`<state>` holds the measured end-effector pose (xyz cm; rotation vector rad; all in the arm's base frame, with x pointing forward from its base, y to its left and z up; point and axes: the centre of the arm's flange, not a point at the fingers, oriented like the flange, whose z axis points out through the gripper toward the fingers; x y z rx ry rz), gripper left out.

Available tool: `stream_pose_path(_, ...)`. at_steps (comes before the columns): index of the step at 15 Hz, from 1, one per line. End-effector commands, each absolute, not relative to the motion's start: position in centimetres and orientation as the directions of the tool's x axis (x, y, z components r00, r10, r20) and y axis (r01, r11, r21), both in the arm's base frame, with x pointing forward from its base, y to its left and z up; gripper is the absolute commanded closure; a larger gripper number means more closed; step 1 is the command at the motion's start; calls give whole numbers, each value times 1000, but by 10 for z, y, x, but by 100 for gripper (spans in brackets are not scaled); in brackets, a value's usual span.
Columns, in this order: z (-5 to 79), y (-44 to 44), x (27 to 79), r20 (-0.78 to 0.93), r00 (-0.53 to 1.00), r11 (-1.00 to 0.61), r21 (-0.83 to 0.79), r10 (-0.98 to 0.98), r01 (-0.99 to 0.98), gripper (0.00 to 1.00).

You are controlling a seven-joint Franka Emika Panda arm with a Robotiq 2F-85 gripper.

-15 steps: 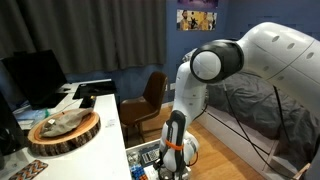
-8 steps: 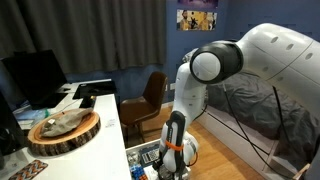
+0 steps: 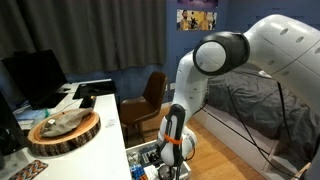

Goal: Put the tape inside the drawer

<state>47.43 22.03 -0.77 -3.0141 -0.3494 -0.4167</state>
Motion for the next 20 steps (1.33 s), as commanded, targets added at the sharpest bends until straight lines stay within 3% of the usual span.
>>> stream_pose_path(1,54,219,456,247,952,-976,-74,182,205,0)
stream_pose_path(7,53,229,439,-26,980,-964,-186,199,191,0)
stream_pose_path(8,51,228,436,-71,978,-964,-195,198,181,25)
stream_pose_path(10,43,221,432,-149,972,-971,-182,182,154,34)
stream_pose_path(14,28,209,429,-260,950,-977,-169,170,129,64)
stream_pose_path(19,10,204,444,-265,954,-984,-145,144,108,98)
stream_pose_path(20,6,203,448,-259,957,-986,-132,134,102,100)
